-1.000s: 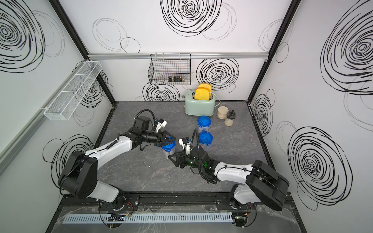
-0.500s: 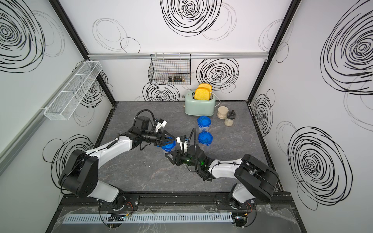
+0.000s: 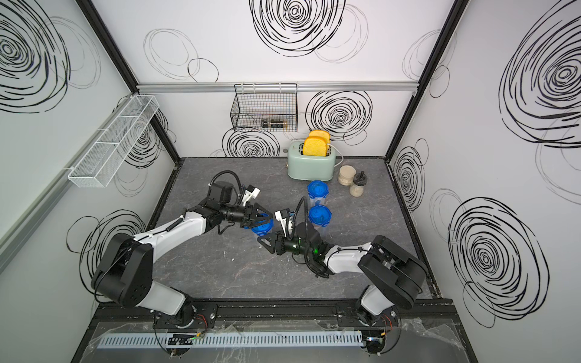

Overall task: Take out toiletry kits
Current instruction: Unfasten the latch on the container.

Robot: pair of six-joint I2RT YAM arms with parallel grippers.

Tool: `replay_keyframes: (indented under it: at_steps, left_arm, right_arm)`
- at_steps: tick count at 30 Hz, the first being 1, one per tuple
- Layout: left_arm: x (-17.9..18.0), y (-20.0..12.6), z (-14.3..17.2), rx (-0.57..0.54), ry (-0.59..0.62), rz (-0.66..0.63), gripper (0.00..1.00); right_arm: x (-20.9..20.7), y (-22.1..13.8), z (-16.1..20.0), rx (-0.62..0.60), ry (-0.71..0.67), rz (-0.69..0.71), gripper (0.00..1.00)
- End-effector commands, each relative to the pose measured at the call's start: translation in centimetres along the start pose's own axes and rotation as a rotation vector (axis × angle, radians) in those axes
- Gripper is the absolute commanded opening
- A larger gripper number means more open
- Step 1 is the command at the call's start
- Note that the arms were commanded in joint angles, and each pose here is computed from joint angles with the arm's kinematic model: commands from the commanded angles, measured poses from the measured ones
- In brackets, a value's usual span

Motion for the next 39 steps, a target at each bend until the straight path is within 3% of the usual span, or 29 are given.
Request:
replay_keyframes:
  at_steps: [1,18,39]
  left_arm:
    - [4.7,0.8,1.8,0.024,-0.134,-0.146,0.53]
    - [5.0,0.9,1.9,0.032,-0.135,-0.170,0.53]
    - [5.4,0.9,2.1,0.034,-0.137,-0.191,0.53]
  right_arm:
    - [1.7,0.4,-1.9,-0.054,-0.072,-0.097,0.54]
    - [2.6,1.0,-3.4,-0.083,-0.300,-0.280,0.52]
    - [4.3,1.1,-2.7,-0.052,-0.422,-0.470,0.51]
Point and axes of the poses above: each gripper's point midway between its finger pads, its own y axis out along the fingers, its own x axis along the line the jaws close on, z = x × y, the point moved 7 cm from there along -y, back along the fingers, and after that the axes turned 1 degree about y, right-handed, at the moved point
